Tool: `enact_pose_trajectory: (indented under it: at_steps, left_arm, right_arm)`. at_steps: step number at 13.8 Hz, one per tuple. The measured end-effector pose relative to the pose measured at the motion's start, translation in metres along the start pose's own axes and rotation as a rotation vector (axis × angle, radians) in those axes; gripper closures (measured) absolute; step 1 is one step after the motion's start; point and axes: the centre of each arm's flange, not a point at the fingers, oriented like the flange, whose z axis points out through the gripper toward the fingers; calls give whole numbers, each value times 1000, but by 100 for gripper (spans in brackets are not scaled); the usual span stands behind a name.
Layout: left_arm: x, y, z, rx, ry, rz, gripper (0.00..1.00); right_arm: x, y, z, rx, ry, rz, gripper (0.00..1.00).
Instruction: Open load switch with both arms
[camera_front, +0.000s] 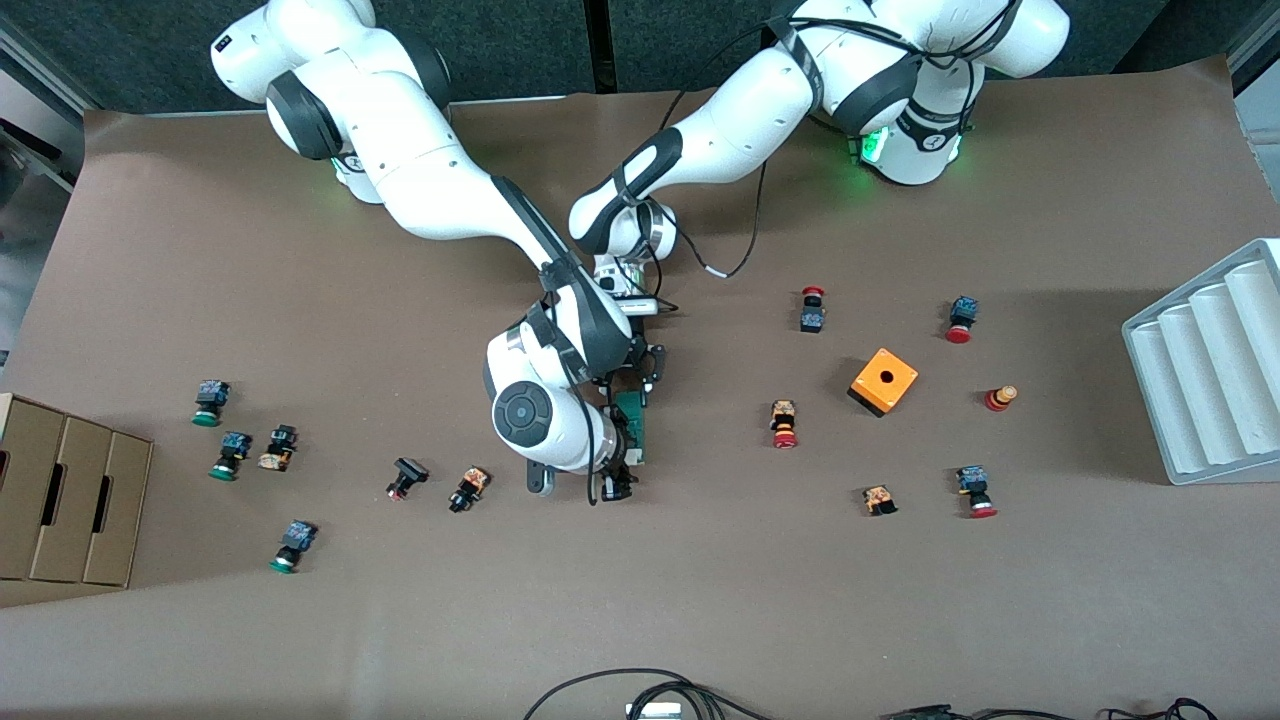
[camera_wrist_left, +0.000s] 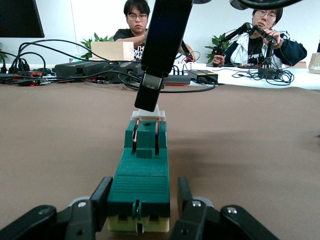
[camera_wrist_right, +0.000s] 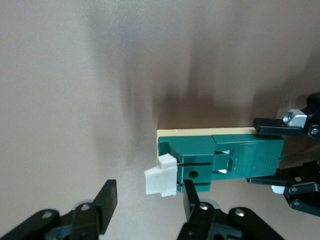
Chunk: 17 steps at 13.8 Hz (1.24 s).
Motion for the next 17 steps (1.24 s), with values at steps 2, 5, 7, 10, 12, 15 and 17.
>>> enact_pose_trajectory:
  at_steps: [2,5,7,10,12,15,17]
  left_arm:
    - [0,0,0,0,0,0,41]
    - [0,0,0,-1,0,0,40]
    - [0,0,0,-1,0,-1,40]
    - [0,1,0,-1,0,-1,39]
    - [0,1,0,-1,0,-1,39]
    - [0,1,0,-1,0,-1,39]
    - [0,1,0,-1,0,-1,39]
  right_arm:
    - [1,0,2,-2,2,1,39]
    - [2,1,5,-13,5,2,41]
    - [1,2,7,-24,-7,13,48]
    - [1,3,7,-30,-8,15,54]
    - [1,3,8,-35,-9,17,59]
    - [0,4,8,-38,-8,18,61]
    - [0,5,8,-40,-8,20,61]
